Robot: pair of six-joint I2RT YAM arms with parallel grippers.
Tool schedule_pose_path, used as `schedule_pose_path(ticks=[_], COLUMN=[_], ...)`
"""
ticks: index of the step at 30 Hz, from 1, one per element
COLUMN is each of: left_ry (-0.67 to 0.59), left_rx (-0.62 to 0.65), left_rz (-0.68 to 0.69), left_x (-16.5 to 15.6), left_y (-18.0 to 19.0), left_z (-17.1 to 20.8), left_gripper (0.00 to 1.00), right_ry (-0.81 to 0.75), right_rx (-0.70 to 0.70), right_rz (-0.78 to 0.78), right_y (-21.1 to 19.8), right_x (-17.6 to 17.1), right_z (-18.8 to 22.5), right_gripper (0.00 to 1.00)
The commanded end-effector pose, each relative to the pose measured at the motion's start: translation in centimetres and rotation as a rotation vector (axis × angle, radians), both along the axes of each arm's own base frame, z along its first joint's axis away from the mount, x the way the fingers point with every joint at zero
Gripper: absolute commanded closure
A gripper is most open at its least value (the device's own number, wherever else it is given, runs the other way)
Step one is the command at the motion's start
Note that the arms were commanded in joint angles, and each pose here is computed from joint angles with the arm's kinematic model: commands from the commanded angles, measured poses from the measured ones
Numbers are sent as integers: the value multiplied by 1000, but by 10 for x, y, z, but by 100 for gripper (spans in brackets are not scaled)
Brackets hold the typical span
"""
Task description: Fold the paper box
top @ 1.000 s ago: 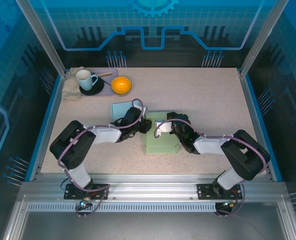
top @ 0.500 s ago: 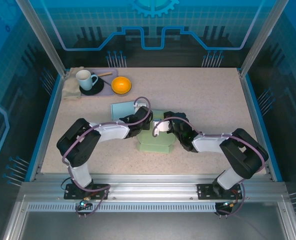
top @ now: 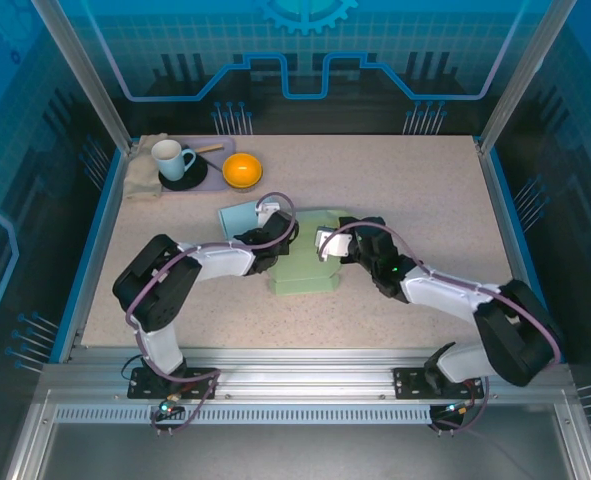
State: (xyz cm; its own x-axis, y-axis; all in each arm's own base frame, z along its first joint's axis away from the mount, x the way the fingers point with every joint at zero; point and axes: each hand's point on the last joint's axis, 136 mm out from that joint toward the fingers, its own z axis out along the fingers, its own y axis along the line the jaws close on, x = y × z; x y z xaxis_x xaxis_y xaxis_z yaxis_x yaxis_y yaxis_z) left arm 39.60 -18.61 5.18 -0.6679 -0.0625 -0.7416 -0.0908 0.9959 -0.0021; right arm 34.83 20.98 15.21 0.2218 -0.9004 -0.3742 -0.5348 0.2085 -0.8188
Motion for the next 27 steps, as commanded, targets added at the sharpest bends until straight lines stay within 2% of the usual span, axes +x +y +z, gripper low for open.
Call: schedule_pose_path(ticks=[1,4,8,11,15,21,27], left_ry=[50,18,-42,-49,-42,-28,-19], left_rx=[65,43,7,-11,-15,-11,-1], left_rz=[-79,-159,-280,-354,-399,-431,-433], left_x=[-16,-17,-27,-32,-35,-37,-37], left_y=[4,-6,-22,-32,-38,-42,-42], left_z=[-21,-19,-14,-17,-22,-27,-28], left_gripper=[93,94,93,93,93,90,88], right_ry=[156,227,395,517,668,798,856], right_rx=[135,275,530,608,688,678,650], right_rz=[44,-3,-185,-318,-428,-501,-527], right_y=[5,1,-4,-2,7,20,20], right_x=[-22,-21,-4,5,8,5,0], right_z=[14,36,62,55,28,-23,-46], right_gripper=[70,67,65,68,69,69,69])
